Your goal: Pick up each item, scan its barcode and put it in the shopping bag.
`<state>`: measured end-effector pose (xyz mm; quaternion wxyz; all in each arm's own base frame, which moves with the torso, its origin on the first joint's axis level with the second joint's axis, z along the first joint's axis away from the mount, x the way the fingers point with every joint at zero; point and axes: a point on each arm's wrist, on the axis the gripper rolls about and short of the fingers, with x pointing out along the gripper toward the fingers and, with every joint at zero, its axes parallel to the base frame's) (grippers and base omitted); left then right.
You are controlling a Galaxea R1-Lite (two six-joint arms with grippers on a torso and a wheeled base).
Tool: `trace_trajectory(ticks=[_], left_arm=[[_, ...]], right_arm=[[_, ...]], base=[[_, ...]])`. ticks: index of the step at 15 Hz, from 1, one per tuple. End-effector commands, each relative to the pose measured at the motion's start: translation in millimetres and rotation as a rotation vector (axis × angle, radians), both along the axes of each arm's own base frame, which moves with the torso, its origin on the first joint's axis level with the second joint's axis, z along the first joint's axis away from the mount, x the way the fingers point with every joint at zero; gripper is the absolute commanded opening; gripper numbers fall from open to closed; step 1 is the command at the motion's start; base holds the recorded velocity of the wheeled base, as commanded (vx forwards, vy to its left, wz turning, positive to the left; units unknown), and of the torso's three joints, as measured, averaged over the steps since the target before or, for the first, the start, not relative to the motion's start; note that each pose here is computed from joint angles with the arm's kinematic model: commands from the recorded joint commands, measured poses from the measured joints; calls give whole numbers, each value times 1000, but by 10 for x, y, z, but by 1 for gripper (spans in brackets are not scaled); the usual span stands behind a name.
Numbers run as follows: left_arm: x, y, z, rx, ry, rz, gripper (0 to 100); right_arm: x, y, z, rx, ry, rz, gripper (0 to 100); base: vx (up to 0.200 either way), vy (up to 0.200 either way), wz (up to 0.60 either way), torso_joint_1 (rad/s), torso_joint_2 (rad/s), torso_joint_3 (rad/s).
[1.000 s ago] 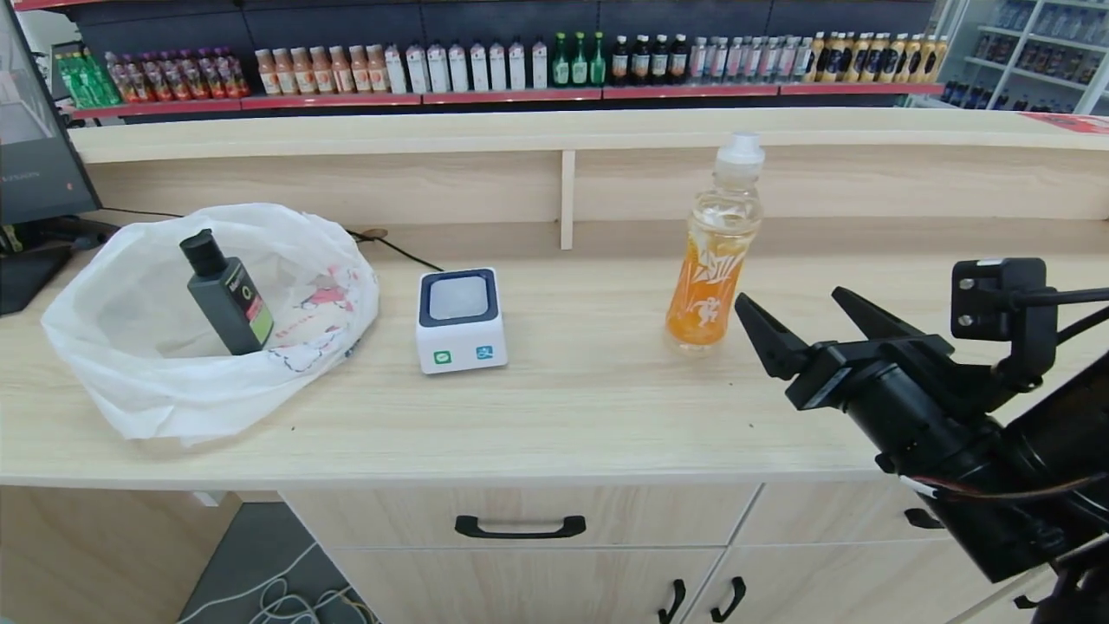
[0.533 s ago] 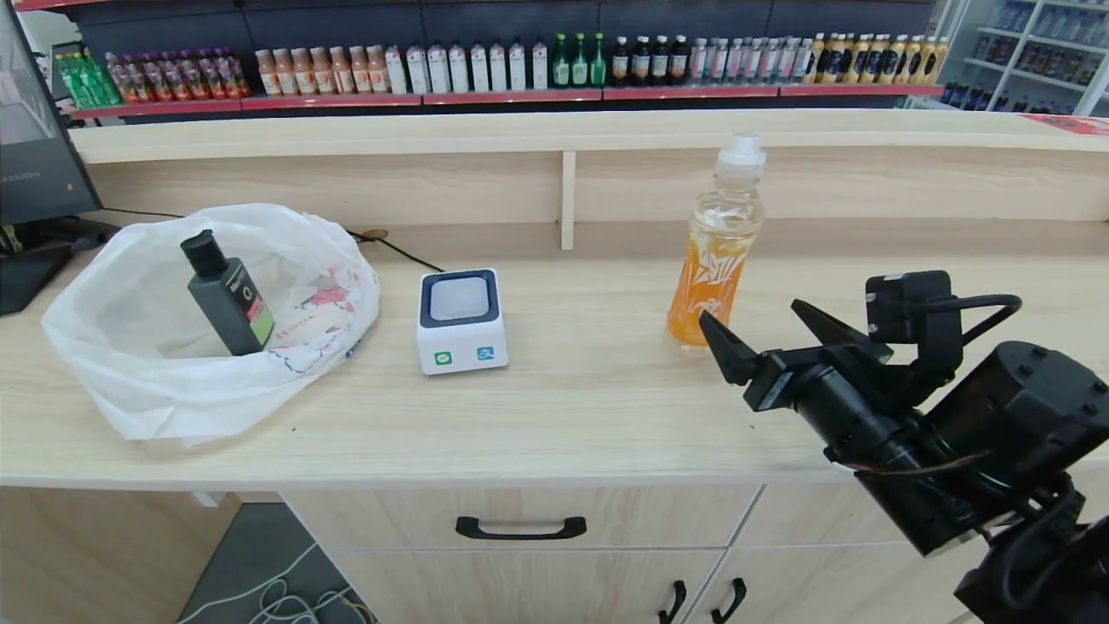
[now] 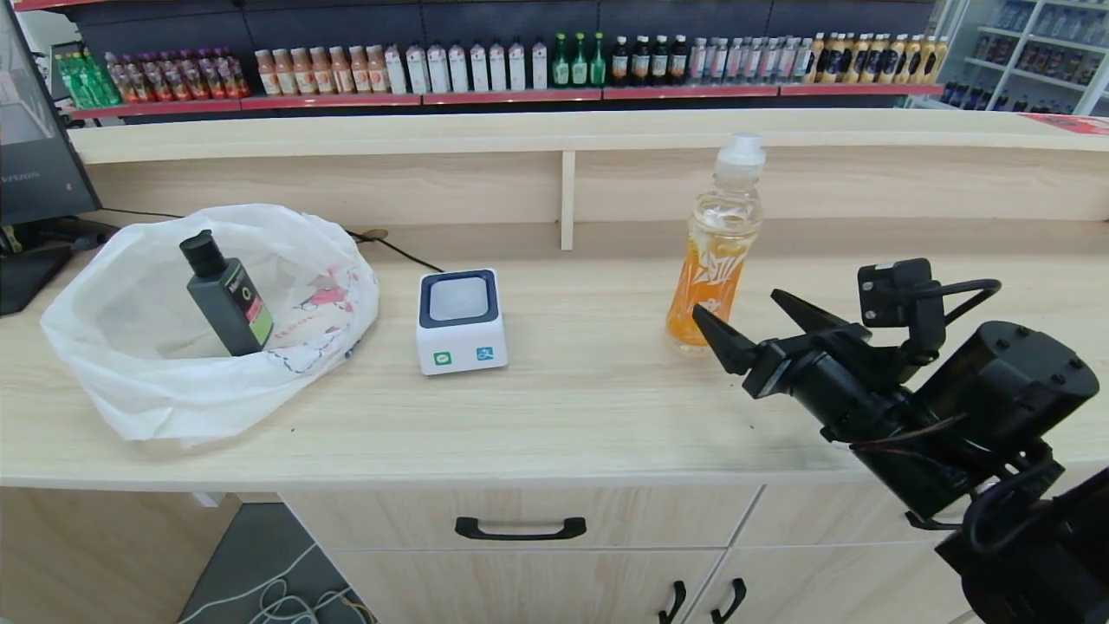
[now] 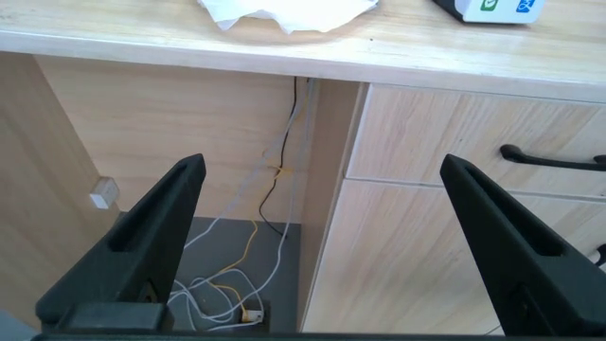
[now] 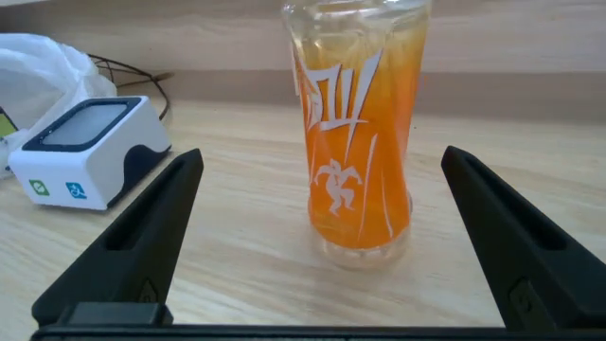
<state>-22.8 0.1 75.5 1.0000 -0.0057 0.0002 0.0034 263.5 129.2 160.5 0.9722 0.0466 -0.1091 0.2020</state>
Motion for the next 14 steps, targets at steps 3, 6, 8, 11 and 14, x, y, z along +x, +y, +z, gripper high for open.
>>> trace_trajectory(ticks=[3,6,8,11,14], left_arm=[[0,0,0,-1,0,1,100],[0,0,0,-1,0,1,100],[0,0,0,-1,0,1,100],[0,0,0,-1,0,1,100],[0,0,0,-1,0,1,100]], right_arm=[[242,-64,-106,14,24,-34,100],[407,-23,-136,12,8,-34,100],[526,21,-138,8,-15,-36,100],[705,61,-134,21,-46,-43,100],[862,46,-98,35,-75,-57,100]], base=[[0,0,0,0,0,0],[0,0,0,0,0,0],[0,0,0,0,0,0],[0,0,0,0,0,0],[0,0,0,0,0,0]])
